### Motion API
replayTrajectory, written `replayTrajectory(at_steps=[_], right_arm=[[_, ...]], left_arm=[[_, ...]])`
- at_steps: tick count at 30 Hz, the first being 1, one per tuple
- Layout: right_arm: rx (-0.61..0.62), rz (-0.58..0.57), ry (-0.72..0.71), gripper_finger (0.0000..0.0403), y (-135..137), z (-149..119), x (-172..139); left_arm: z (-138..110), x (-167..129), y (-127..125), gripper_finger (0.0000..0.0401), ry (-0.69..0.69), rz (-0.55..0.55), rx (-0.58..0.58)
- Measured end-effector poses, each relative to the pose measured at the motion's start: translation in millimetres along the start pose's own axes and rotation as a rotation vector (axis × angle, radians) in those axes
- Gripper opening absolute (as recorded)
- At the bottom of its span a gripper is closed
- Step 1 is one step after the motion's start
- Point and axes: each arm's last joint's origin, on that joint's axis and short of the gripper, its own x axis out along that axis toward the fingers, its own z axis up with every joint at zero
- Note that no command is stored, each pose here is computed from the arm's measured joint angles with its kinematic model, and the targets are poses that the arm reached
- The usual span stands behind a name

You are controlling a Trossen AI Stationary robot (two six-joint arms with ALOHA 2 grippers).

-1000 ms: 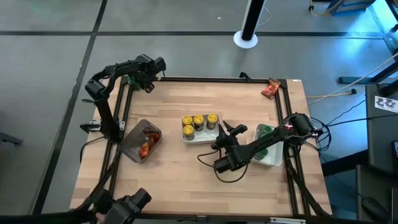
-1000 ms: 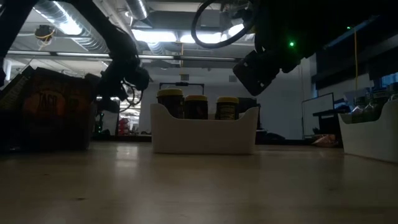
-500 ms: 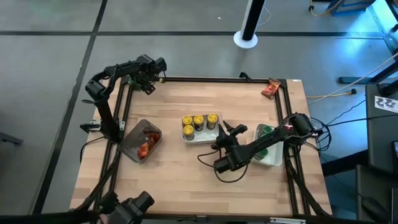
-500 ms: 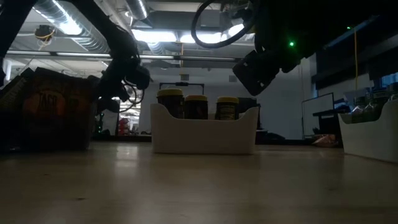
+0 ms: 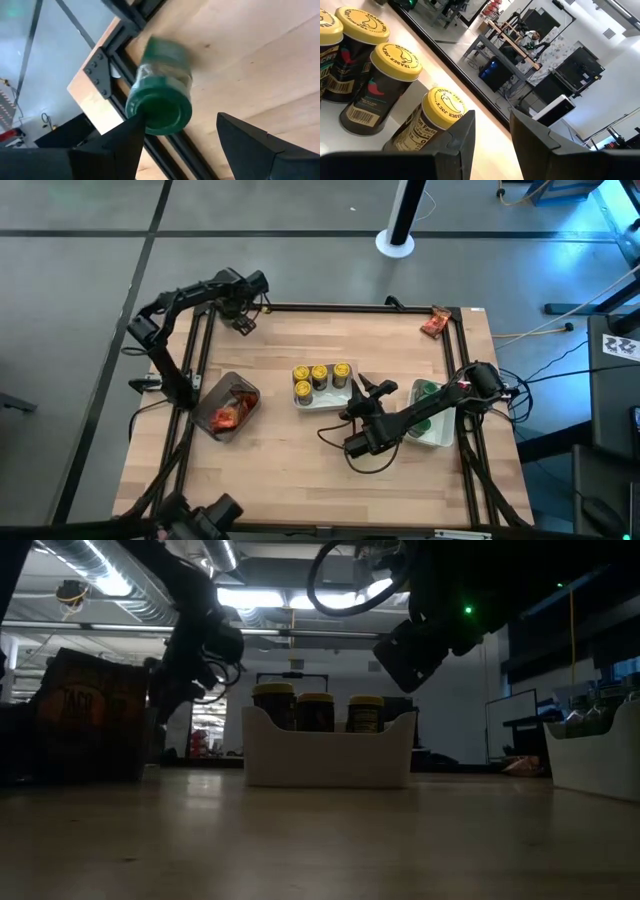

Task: Sort spices by type
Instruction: Put the green seasoning bottle into the right white bin

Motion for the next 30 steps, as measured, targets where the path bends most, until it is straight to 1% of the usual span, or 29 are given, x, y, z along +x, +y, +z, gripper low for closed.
replayTrajectory(at_steps=[8, 13, 16, 24, 30], right_arm=[[0.002, 0.009, 0.015, 0.0121, 0, 0, 0], [0.002, 0.009, 0.015, 0.0121, 0, 0, 0], [0.002, 0.008, 0.015, 0.0121, 0, 0, 0], [0.002, 0.006, 0.01, 0.0121, 0, 0, 0], [0.003, 0.004, 0.006, 0.0121, 0, 0, 0]], left_arm=[[0, 5, 10, 0.0237, 0.01, 0.017, -0.03], [4, 6, 12, 0.0237, -0.024, 0.023, -0.027], [8, 7, 15, 0.0237, -0.054, 0.026, -0.046], [8, 13, 25, 0.0237, -0.046, 0.024, -0.068], [11, 15, 31, 0.0237, -0.081, 0.007, -0.104]])
